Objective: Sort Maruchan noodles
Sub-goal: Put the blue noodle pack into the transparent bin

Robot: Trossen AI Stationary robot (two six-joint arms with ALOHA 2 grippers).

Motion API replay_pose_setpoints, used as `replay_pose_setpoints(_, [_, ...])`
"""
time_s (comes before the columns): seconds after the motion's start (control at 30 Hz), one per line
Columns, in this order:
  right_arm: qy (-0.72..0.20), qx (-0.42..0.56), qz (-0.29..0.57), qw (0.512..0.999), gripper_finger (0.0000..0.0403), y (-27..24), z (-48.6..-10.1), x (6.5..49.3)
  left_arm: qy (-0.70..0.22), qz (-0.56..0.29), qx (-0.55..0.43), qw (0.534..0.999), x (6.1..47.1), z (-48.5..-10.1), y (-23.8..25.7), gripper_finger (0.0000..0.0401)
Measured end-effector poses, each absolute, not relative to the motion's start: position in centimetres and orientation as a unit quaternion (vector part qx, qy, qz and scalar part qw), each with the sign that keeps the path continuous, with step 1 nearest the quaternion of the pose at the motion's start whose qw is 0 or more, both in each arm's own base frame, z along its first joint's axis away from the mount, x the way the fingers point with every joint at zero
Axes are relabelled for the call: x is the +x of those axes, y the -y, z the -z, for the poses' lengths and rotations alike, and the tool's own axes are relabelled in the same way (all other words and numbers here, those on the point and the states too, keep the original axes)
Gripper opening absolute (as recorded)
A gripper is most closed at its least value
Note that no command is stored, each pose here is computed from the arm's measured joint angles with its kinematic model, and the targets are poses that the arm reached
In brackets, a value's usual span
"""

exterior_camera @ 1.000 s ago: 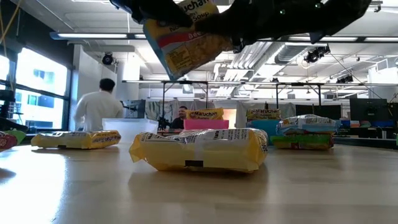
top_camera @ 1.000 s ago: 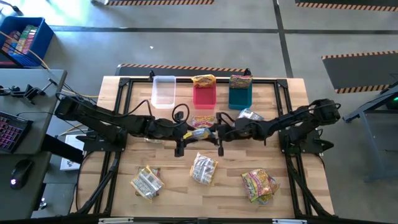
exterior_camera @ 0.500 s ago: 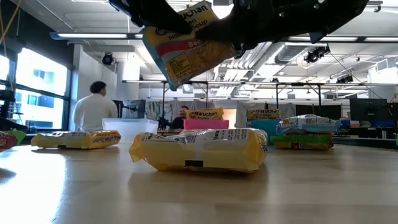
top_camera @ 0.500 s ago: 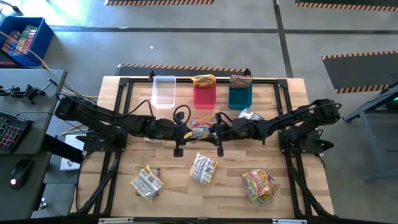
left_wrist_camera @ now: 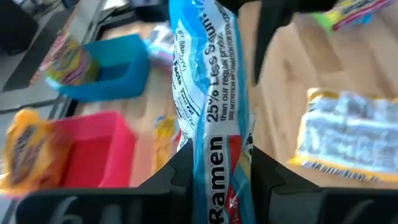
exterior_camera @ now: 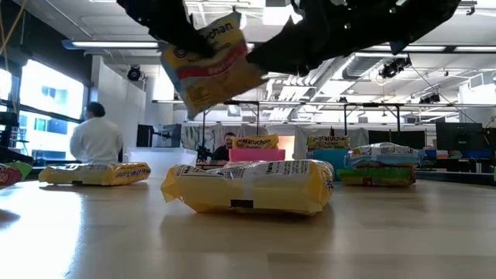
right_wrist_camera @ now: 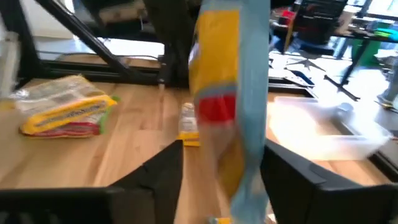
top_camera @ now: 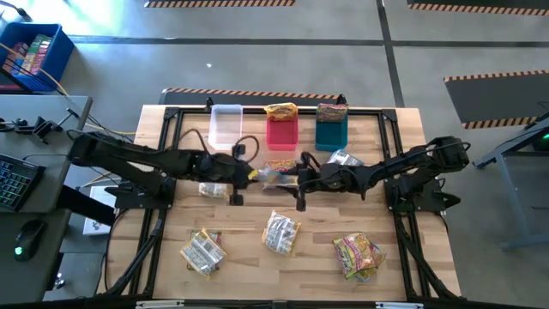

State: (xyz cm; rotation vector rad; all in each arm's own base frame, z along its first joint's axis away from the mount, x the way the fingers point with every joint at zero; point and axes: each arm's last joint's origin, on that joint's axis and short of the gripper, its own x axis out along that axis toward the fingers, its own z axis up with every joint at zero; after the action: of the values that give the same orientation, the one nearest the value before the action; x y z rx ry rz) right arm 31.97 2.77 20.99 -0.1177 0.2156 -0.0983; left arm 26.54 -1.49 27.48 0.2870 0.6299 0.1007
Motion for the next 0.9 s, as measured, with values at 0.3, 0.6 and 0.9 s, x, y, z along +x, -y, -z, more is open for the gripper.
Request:
replay_pose_setpoints(0.3, [-0.122,-0.075,0.067,0.987,0.0203,-2.0,-20.8,32.0,-0.362,-0.094,0.16,0.914,23.1,-28.7,-3.7,0.006])
replay_pose_setpoints(0.6, [-0.135,-0.077,0.071,0.985,0.0132,-2.0,-20.5,31.9,-0.423,-0.183,0.139,0.876,21.2,-29.3,-11.4,0.0059])
replay_pose_setpoints(0.9, [-0.139,-0.077,0.065,0.985,0.0042,-2.0,-20.4,31.9,-0.458,-0.196,0.165,0.851,20.9,-29.7,-17.9,0.0059])
